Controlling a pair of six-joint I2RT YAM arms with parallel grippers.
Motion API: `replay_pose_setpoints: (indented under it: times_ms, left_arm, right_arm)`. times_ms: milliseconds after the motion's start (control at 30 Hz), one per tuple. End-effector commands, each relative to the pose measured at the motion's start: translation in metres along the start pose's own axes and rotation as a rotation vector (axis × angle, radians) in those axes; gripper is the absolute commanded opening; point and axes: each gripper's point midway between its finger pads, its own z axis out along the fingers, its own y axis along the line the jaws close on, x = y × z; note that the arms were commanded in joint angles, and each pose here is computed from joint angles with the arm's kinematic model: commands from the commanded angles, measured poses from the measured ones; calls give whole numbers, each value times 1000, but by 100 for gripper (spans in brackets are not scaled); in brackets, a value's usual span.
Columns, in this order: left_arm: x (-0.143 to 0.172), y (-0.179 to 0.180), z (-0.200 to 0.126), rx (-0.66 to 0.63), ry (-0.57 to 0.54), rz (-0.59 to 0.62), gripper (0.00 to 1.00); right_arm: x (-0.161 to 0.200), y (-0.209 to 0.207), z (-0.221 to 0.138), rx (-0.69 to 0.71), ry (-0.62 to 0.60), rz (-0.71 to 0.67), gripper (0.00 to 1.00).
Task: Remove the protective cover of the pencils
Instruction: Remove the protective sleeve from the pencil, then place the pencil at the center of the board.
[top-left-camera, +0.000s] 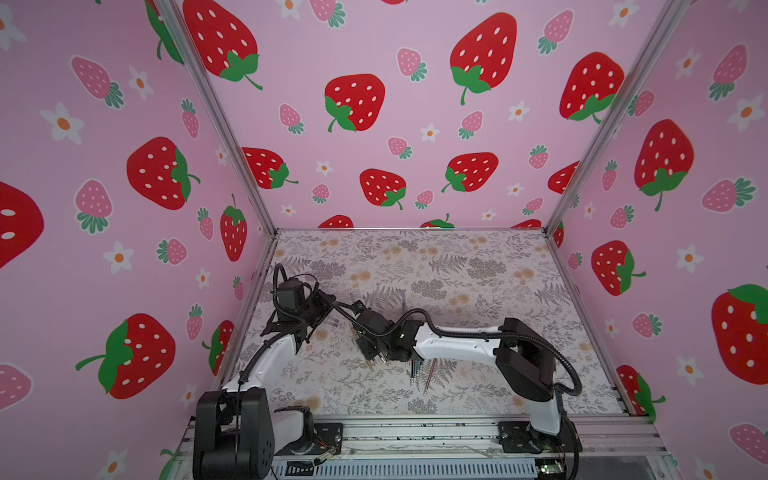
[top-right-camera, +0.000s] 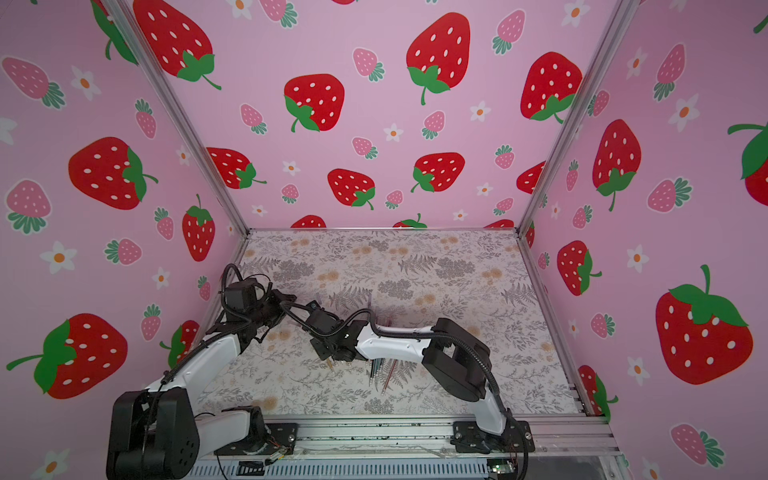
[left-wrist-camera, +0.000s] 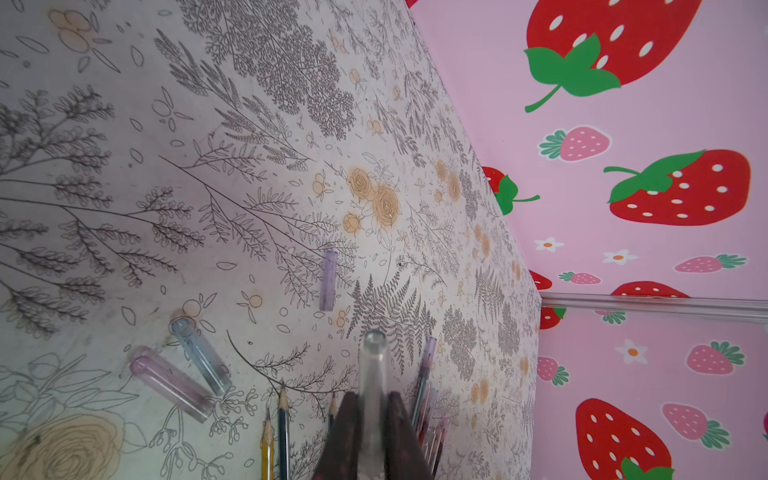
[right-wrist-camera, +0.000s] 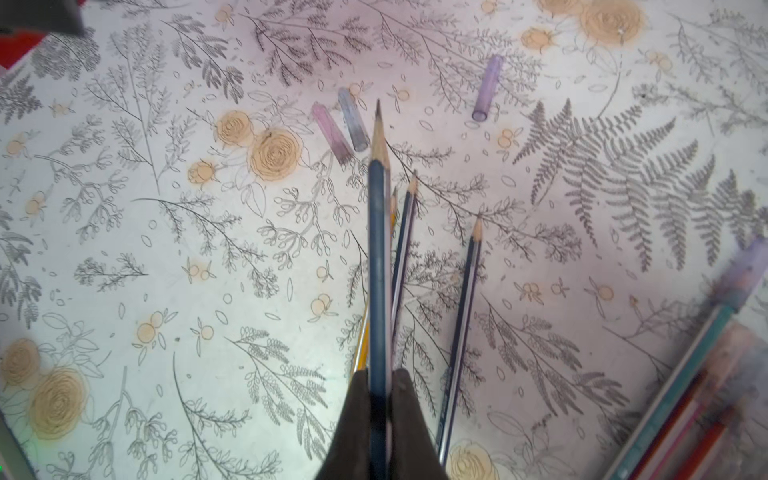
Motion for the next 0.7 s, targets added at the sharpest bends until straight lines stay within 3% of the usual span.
replay_pose_setpoints:
  times_ms: [0, 667]
  left_arm:
    - [-18, -10, 0, 6, -58, 1, 0]
    - [-3, 19, 46, -147, 62, 25, 0]
  right_arm:
    - [0, 12, -17, 37, -57, 2, 0]
    - [37, -2, 6, 132, 41, 61, 0]
